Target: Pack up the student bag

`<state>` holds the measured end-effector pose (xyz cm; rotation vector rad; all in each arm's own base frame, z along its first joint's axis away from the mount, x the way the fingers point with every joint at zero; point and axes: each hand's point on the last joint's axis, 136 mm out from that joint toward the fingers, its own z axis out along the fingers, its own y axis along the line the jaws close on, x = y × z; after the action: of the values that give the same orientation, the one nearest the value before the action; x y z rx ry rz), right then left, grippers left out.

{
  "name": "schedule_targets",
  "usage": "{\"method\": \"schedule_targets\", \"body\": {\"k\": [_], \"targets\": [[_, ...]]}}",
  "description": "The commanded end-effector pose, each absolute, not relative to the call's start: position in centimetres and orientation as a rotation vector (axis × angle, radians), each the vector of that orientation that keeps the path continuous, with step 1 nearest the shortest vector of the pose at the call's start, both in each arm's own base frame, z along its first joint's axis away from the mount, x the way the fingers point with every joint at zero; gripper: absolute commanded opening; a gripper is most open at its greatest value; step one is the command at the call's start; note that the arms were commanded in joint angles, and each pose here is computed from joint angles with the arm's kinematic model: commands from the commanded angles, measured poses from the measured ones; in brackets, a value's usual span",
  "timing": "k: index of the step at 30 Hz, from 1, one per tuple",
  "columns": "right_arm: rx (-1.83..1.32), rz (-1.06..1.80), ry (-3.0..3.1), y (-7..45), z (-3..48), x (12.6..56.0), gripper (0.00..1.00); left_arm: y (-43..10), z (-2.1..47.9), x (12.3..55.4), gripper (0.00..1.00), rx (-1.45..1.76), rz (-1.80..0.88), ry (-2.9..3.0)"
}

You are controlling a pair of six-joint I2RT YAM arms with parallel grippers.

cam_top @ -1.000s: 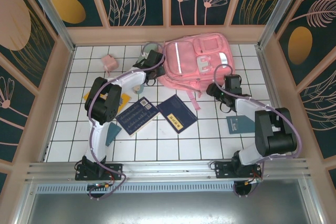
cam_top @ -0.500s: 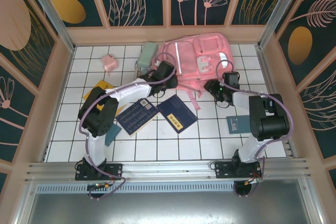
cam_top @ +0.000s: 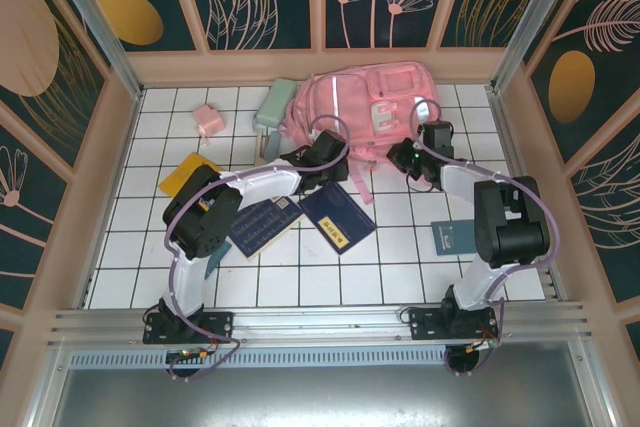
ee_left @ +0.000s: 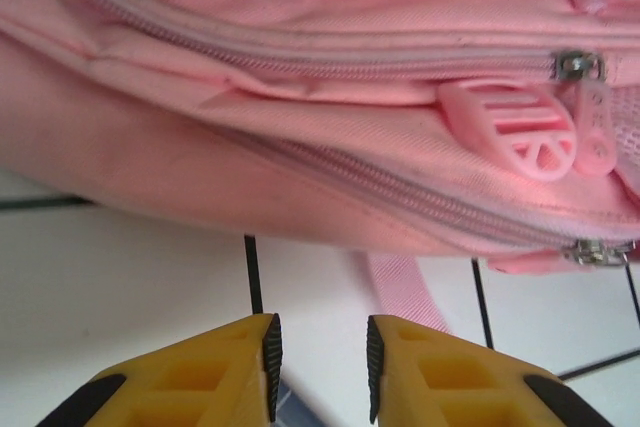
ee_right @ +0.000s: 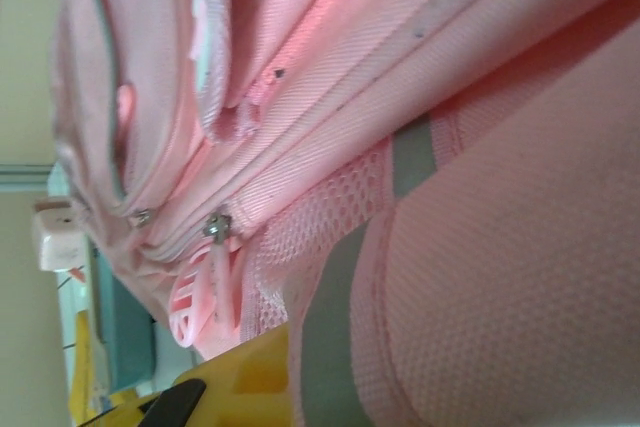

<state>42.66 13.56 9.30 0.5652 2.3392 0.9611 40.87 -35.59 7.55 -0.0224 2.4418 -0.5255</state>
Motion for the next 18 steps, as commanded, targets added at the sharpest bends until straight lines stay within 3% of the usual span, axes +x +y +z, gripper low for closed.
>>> {"method": "schedule_targets", "body": {"k": [1,8,18], "targets": [[0.495,1.021,2.247,14.2,13.3,43.7,0.00,-34.7,8.0,43.0,0.31,-0.023,-0.437,2.411],[0.545,0.958,2.369,13.2,7.1,44.2,0.00,-34.7,6.4,44.2,0.32,0.035,-0.361,2.423],[0.527,0.915,2.417,13.5,4.9,46.4,0.00,-33.1,4.1,46.2,0.28,0.069,-0.224,2.445]]}}
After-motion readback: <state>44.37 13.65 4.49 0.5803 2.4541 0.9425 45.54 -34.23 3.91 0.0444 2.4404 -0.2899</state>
